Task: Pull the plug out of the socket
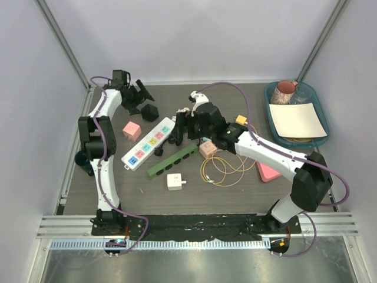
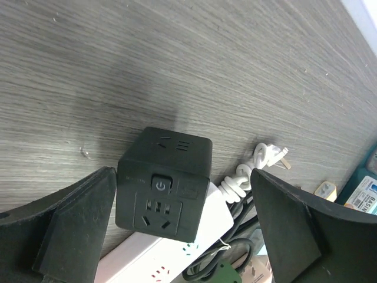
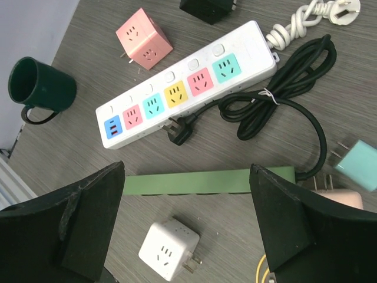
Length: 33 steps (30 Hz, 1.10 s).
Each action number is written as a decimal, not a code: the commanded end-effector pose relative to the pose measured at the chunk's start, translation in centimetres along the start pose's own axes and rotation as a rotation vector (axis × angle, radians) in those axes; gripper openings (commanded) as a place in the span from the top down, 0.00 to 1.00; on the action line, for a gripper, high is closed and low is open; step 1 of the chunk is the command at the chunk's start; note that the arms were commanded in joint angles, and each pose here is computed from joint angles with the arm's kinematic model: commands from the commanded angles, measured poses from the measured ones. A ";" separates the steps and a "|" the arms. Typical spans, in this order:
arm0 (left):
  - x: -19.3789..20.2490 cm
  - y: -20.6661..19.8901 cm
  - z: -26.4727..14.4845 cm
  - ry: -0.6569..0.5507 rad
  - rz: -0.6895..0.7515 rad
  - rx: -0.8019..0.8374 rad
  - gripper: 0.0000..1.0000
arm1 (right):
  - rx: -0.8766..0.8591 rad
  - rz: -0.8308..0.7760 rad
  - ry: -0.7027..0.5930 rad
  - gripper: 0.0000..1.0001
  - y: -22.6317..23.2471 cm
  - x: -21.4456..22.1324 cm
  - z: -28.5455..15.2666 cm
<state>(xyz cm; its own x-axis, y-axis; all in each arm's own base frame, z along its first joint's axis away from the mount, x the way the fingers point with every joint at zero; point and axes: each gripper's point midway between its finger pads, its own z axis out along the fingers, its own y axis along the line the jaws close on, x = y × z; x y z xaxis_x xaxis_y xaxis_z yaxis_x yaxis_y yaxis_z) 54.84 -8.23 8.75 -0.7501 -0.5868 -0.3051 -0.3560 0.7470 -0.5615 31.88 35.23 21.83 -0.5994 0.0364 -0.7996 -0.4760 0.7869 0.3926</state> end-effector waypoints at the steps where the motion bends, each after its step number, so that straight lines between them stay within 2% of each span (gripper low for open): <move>1: -3.9 -3.6 -6.1 -0.144 0.087 0.016 0.00 | -0.010 -0.025 -0.079 0.06 0.8 -2.9 -3.3; 3: -5.0 -3.5 -8.6 -0.217 0.109 -0.038 0.00 | 0.023 -0.017 -0.084 0.05 -0.1 -2.4 -4.4; 8: -4.0 -3.3 -13.7 -0.287 0.221 -0.131 0.00 | 0.056 0.006 -0.146 0.02 -1.3 -2.6 -7.8; 9: -2.4 -3.0 -13.6 -0.262 0.247 -0.145 0.00 | 0.072 0.009 -0.178 0.01 -1.8 -2.8 -9.1; 10: -1.9 -4.4 -16.1 -0.299 0.290 -0.109 0.00 | 0.081 0.012 -0.191 0.00 -2.0 -2.8 -9.8; 11: -1.1 -5.0 -16.9 -0.309 0.328 -0.093 0.00 | 0.093 0.020 -0.206 0.00 -2.4 -2.9 -10.6; 12: 1.6 -5.0 -16.2 -0.269 0.416 -0.096 0.00 | 0.105 0.036 -0.219 0.00 -2.7 -2.9 -11.2; 13: 1.9 -6.7 -19.2 -0.358 0.471 -0.072 0.00 | 0.096 0.046 -0.244 0.00 -2.7 -3.1 -12.5; 14: 3.1 -7.4 -19.9 -0.369 0.527 -0.055 0.00 | 0.100 0.056 -0.249 0.00 -2.9 -3.0 -13.1; 15: 6.2 -8.0 -19.6 -0.337 0.630 -0.034 0.00 | 0.109 0.076 -0.244 0.00 -3.4 -2.3 -13.4; 16: 7.6 -9.0 -20.2 -0.344 0.664 0.009 0.00 | 0.099 0.093 -0.276 0.00 -3.4 -2.6 -14.7; 17: 9.7 -10.8 -22.5 -0.361 0.703 0.102 0.00 | 0.097 0.096 -0.279 0.00 -3.6 -2.3 -15.0; 18: 11.9 -10.2 -21.9 -0.314 0.717 0.139 0.00 | 0.106 0.122 -0.272 0.00 -4.1 -1.3 -15.2; 19: 12.7 -11.2 -22.6 -0.331 0.715 0.216 0.00 | 0.129 0.143 -0.288 0.00 -4.7 -1.2 -15.5; 20: 14.4 -12.4 -25.1 -0.337 0.736 0.345 0.00 | 0.138 0.165 -0.308 0.00 -5.1 -1.1 -16.5; 21: 16.1 -11.2 -24.1 -0.299 0.733 0.370 0.00 | 0.162 0.181 -0.301 0.00 -5.9 -0.1 -16.6; 24: 17.8 -12.0 -26.6 -0.388 0.755 0.560 0.00 | 0.234 0.229 -0.337 0.00 -7.9 0.7 -18.1; 27: 19.1 -10.3 -26.6 -0.403 0.771 0.572 0.00 | 0.260 0.252 -0.387 0.00 -8.9 0.7 -19.9; 30: 20.1 -8.7 -25.6 -0.360 0.759 0.551 0.00 | 0.260 0.266 -0.446 0.00 -9.2 -0.1 -21.5; 33: 21.1 -9.3 -26.2 -0.330 0.763 0.608 0.00 | 0.267 0.267 -0.482 0.00 -9.4 -0.8 -22.3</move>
<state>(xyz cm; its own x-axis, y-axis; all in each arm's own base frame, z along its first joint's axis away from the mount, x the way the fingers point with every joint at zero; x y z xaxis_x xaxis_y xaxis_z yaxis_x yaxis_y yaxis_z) 28.00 -17.87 24.53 -0.5147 -0.1156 -0.8496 0.4582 0.8004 -0.3865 22.13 15.63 26.97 -0.3711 0.4147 -0.8308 -0.1758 0.8472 0.5014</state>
